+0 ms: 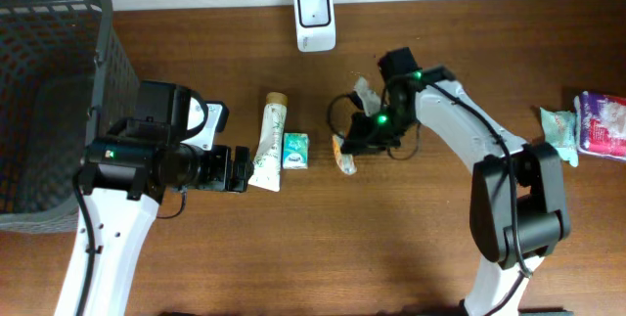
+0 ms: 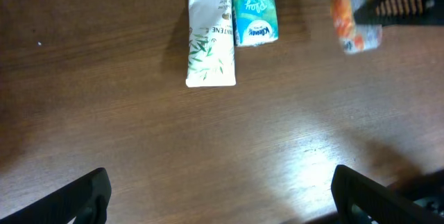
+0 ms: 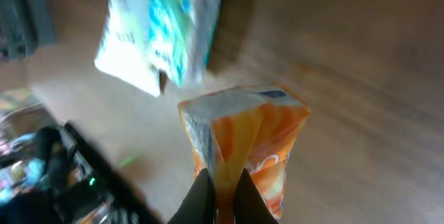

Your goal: Scan the item barcode

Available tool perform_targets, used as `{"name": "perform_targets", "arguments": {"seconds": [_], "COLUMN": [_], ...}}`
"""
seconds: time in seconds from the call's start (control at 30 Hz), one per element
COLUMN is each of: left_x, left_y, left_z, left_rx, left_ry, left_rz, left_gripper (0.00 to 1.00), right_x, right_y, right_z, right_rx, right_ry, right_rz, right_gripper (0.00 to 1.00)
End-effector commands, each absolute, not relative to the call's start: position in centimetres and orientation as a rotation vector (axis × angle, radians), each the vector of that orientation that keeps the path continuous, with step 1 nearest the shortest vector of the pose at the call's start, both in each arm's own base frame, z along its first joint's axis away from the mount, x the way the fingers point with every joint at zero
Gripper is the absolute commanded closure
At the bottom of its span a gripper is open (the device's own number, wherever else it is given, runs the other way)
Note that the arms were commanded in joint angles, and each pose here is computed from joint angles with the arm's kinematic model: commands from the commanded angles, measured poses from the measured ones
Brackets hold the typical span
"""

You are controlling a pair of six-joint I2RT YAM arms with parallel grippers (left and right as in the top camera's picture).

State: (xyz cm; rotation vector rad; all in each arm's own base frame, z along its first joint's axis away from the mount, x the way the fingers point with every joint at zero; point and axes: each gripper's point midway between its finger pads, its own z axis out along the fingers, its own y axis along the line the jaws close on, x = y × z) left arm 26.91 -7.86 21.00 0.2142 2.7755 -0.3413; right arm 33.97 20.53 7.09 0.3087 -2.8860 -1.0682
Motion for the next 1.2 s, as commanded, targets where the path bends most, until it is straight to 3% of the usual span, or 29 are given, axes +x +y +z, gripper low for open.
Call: {"name": "perform_targets", "arguments": {"seconds": [0.0,0.07,0.17,0.27,0.33,0.4,0.57,0.6,0.63,0.7,0.83,0.93,0.97,1.0,1.07,1.17], "left_x": [26.9,26.9,26.9,26.9,26.9,26.9,26.9,26.9,26.9,26.9,26.9,26.9,26.9,26.9,26.9,26.9], "left_y": [-8.0,-8.0,-8.0,-8.0,-8.0,-8.0,-8.0,-8.0,-8.0,-8.0,-8.0,-8.0,-8.0,-8.0,-8.0,-8.0], "left_z": [21.2,21.2,21.2,21.2,21.2,21.2,21.2,21.2,21.2,21.2,21.2,21.2,21.2,21.2,21.2,21.2], "left_rx": [0.251,0.251,0.251,0.251,0.251,0.251,0.251,0.251,0.251,0.251,0.251,0.251,0.251,0.251,0.251,0.251], "left_ry": [2.761,2.761,2.761,2.761,2.761,2.761,2.761,2.761,2.761,2.761,2.761,2.761,2.761,2.761,2.761,2.761], "left_rz": [-0.34,-0.34,-0.34,-0.34,-0.34,-0.34,-0.34,-0.34,-0.34,-0.34,-0.34,-0.34,-0.34,-0.34,-0.34,-0.34], "left_gripper": [0.01,0.01,0.01,0.01,0.01,0.01,0.01,0.01,0.01,0.01,0.01,0.01,0.01,0.01,0.01,0.01], "right_x": [31.9,31.7,32.3,32.5,31.7,31.6,33.2,33.2,33.5,34.2,33.3,32.2,31.9,31.7,31.5,33.8], "right_y": [20.6,17.0,12.3,8.8,8.9,9.5,11.9,12.7,12.7,12.4,13.7,14.7,14.7,14.9,16.2,18.6], "right_z": [5.9,3.3,2.6,4.1,4.6,4.5,2.4,2.2,1.7,0.8,0.7,-0.1,-0.2,-0.1,0.9,6.9], "right_rx": [0.266,0.066,-0.083,-0.188,-0.095,-0.019,0.214,0.239,0.202,0.086,0.127,0.175,0.13,0.112,0.108,0.221], "right_ry": [-2.753,-2.769,-2.814,-2.794,-2.784,-2.794,-2.944,-2.953,-2.981,-3.035,-3.008,-2.991,-2.977,-2.961,-2.91,-2.774], "right_rz": [-1.297,-1.267,-1.187,-1.201,-1.205,-1.205,-0.995,-0.97,-0.885,-0.741,-0.737,-0.73,-0.722,-0.741,-0.881,-1.427], "right_gripper": [0.96,0.95,0.57,0.52,0.36,0.3,0.32,0.46,0.48,0.51,0.54,0.67,0.84,0.96,0.96,0.96]}}
